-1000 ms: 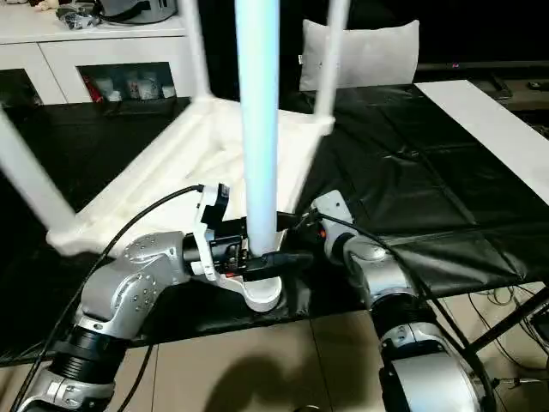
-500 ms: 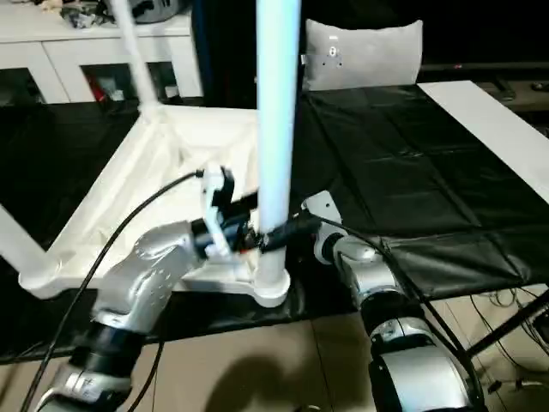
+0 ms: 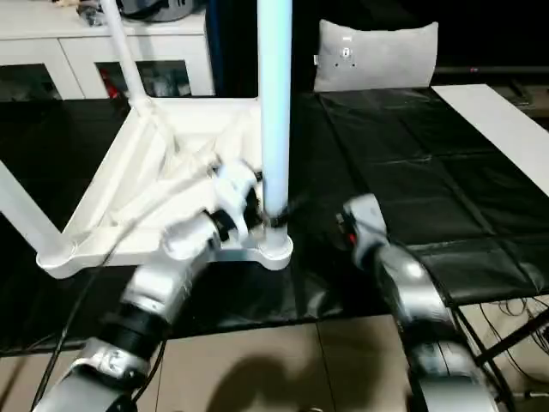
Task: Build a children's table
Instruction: Rotate table base, then flip table
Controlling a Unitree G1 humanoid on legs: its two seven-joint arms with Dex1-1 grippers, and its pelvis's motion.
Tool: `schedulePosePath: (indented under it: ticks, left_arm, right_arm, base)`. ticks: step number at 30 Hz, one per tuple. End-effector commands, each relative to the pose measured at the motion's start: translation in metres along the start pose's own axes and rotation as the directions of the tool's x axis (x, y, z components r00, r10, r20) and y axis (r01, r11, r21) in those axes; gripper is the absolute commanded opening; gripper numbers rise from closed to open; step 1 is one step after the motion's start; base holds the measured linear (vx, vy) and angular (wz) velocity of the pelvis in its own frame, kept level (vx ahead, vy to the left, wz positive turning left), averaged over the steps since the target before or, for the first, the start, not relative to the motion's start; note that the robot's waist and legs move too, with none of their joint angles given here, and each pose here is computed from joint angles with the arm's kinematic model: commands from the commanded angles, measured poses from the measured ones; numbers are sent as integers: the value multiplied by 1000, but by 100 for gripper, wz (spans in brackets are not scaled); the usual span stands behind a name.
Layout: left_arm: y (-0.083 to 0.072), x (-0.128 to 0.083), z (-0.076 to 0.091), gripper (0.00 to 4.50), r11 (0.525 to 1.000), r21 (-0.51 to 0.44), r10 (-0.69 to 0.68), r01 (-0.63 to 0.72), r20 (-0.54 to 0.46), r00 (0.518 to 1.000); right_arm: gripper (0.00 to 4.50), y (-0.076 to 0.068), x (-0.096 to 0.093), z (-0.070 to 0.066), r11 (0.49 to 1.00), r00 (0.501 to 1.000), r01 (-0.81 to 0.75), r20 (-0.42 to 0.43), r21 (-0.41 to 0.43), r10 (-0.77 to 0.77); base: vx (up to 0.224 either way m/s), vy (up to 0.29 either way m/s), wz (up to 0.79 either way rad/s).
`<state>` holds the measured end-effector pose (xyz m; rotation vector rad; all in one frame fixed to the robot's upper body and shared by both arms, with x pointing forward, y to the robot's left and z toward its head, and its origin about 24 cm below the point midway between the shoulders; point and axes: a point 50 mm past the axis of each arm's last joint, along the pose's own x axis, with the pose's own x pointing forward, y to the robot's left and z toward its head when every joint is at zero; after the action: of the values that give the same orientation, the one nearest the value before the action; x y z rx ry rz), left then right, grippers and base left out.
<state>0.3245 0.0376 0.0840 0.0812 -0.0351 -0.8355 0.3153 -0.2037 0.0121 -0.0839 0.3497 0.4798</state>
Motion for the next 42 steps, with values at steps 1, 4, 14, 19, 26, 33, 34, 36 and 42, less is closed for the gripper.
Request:
schedulePosePath:
  ticks: [1, 4, 14, 19, 26, 33, 34, 36, 42]
  left_arm:
    - [4, -6, -7, 449, 1000, 7, 10, -10, -21, 1000]
    - [14, -34, -13, 449, 999, -46, 16, -16, -3, 1000]
    - [29, -129, -29, 449, 954, 18, 299, -298, -86, 950]
    - [25, -164, -30, 449, 885, 10, 465, -465, -52, 884]
    - [39, -182, -25, 449, 735, -17, 678, -677, 13, 735]
    - [65, -200, -23, 449, 559, 16, 829, -829, 13, 559]
    - [67, -201, -23, 449, 544, 24, 839, -839, 14, 544]
    - [69, -203, -23, 449, 520, 34, 853, -853, 22, 521]
    - [70, -205, -21, 449, 485, 31, 873, -874, 41, 486]
  right_arm:
    - [450, 3, -3, 10, 999, 998, -35, 43, -14, 35]
    - [450, 24, -26, 21, 984, 973, -181, 143, 2, 179]
    - [450, 51, -79, 39, 945, 931, -325, 165, -28, 325]
    - [450, 65, -65, 41, 939, 927, -339, 145, -62, 345]
    - [450, 80, -33, 55, 928, 921, -343, 144, -143, 363]
    - [450, 95, 19, 79, 936, 927, -290, 183, -201, 326]
    - [450, 97, 24, 81, 936, 923, -299, 192, -187, 333]
    - [450, 104, 32, 83, 929, 910, -332, 203, -165, 361]
    - [450, 116, 46, 88, 914, 879, -387, 251, -121, 406]
  base:
    - [0, 0, 0]
    - [0, 0, 0]
    - [0, 0, 0]
    - [0, 0, 0]
    - [0, 0, 0]
    - [0, 0, 0]
    - [0, 0, 0]
    - [0, 0, 0]
    - [0, 0, 0]
